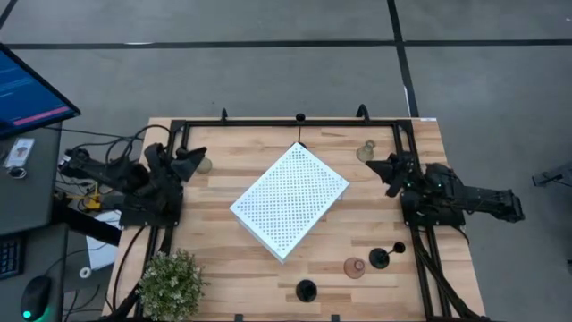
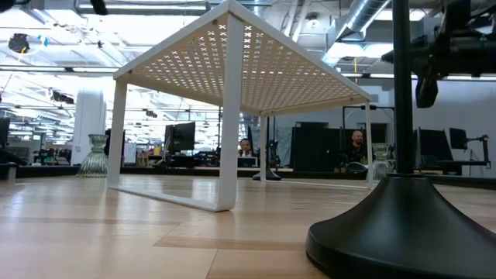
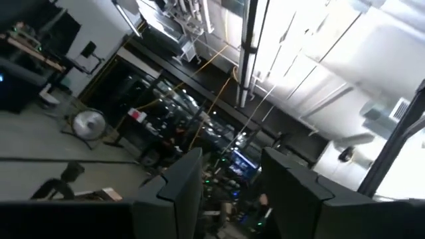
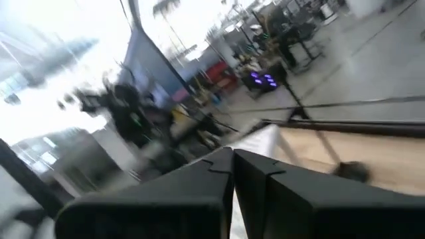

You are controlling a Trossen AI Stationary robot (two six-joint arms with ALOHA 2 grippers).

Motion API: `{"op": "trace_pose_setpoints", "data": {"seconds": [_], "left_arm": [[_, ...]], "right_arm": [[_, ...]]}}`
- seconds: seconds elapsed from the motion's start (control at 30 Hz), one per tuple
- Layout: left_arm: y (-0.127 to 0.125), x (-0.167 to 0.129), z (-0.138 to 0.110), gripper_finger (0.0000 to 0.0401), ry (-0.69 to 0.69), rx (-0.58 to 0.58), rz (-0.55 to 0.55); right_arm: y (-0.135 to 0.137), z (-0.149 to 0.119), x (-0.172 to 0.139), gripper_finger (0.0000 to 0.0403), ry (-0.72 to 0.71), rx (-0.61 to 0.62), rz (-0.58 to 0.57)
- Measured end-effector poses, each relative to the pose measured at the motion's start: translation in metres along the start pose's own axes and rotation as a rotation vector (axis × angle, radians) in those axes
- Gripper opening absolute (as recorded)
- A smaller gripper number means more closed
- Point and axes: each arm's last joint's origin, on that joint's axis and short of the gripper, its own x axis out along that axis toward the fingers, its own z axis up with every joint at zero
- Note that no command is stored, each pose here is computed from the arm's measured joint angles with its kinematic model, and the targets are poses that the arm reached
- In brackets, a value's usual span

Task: Pick & Place candle stick holders
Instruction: Put the top left black candle holder on the shelf

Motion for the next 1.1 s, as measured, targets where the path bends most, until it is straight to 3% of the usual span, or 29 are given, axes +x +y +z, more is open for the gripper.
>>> {"op": "trace_pose_setpoints", "data": {"seconds": [0.23,0.33,0.57,0.77,0.93,1.1], "left_arm": [[-0.016,0.015,0.016,0.0155,-0.041,0.059,0.058],[-0.017,0.017,0.021,0.0155,-0.067,0.039,0.122],[-0.016,0.016,0.023,0.0155,-0.079,0.035,0.154],[-0.016,0.016,0.023,0.0155,-0.081,0.035,0.16],[-0.015,0.016,0.023,0.0155,-0.084,0.05,0.182],[-0.015,0.016,0.023,0.0155,-0.085,0.054,0.195]], "right_arm": [[0.006,0.009,-0.001,0.0006,-0.085,0.176,0.056],[0.005,0.011,-0.001,0.0006,-0.13,0.224,0.025],[0.004,0.017,-0.002,0.0006,-0.267,0.303,-0.045],[0.017,0.032,-0.003,0.0049,-0.219,0.161,-0.026],[0.042,0.059,0.008,0.0137,-0.121,-0.093,-0.08],[0.068,0.078,0.041,0.0235,-0.001,-0.339,-0.151]]}}
